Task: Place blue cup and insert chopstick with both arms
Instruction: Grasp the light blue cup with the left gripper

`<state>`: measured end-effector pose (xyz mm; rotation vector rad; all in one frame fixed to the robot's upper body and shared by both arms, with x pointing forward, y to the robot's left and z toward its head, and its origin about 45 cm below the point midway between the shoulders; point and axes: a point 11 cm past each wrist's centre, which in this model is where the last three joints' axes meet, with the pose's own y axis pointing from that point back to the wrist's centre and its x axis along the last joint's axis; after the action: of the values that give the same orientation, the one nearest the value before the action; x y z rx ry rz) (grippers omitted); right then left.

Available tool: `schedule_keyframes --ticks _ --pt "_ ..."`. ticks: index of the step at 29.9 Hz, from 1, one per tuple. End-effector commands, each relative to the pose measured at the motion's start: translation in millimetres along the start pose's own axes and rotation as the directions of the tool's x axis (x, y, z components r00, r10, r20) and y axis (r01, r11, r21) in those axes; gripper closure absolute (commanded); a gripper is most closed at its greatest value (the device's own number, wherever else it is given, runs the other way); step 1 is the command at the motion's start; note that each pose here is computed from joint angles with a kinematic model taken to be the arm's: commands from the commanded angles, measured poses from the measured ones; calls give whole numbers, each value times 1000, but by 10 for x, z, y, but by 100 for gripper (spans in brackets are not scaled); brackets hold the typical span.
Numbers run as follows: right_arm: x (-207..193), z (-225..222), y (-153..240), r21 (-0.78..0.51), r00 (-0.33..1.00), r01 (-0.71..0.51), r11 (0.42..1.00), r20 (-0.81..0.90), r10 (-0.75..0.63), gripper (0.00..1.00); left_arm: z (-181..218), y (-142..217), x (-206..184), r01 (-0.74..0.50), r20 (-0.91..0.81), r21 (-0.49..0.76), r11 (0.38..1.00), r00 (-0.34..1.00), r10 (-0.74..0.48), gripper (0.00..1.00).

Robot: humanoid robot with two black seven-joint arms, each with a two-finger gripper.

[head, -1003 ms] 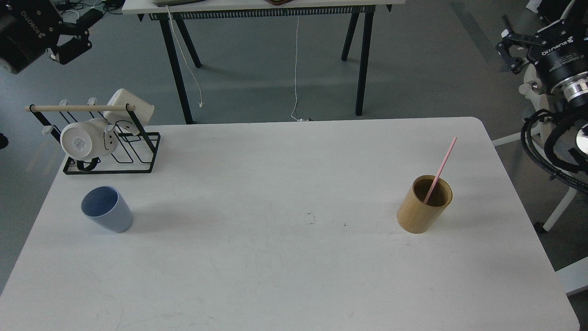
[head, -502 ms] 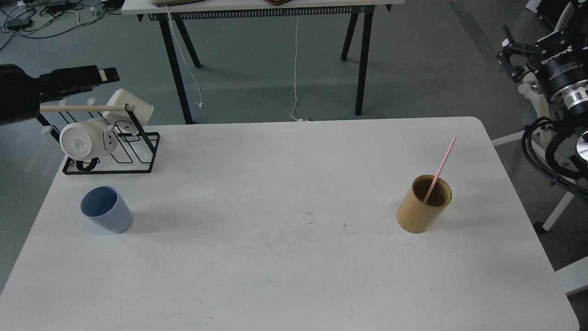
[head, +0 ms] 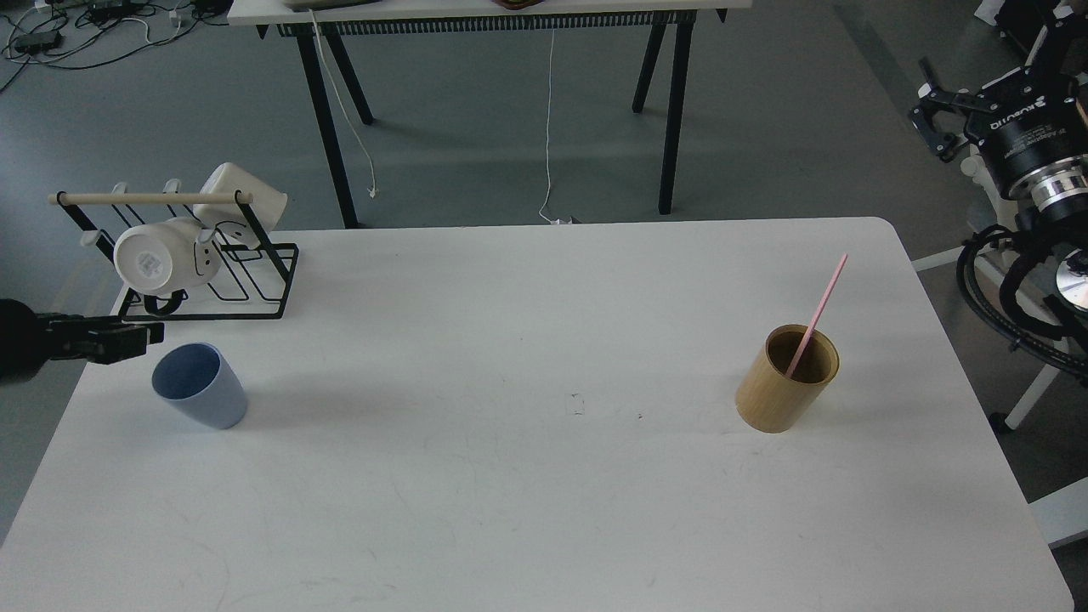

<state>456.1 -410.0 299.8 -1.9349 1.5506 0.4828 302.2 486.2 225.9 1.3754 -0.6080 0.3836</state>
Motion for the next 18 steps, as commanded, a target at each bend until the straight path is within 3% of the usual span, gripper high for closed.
schedule_keyframes --ticks 1,15,18 --pt "18 15 20 -2 1000 -4 1000 2 4 1 -3 -181 -87 2 52 13 1000 999 -2 43" --pt "28 7 31 -2 1000 -6 1000 1 6 1 -13 -440 -109 17 46 22 1000 999 -18 46" --pt "33 -7 34 -1 1000 -7 1000 -2 7 1 -51 -513 -294 53 31 31 998 998 -54 50"
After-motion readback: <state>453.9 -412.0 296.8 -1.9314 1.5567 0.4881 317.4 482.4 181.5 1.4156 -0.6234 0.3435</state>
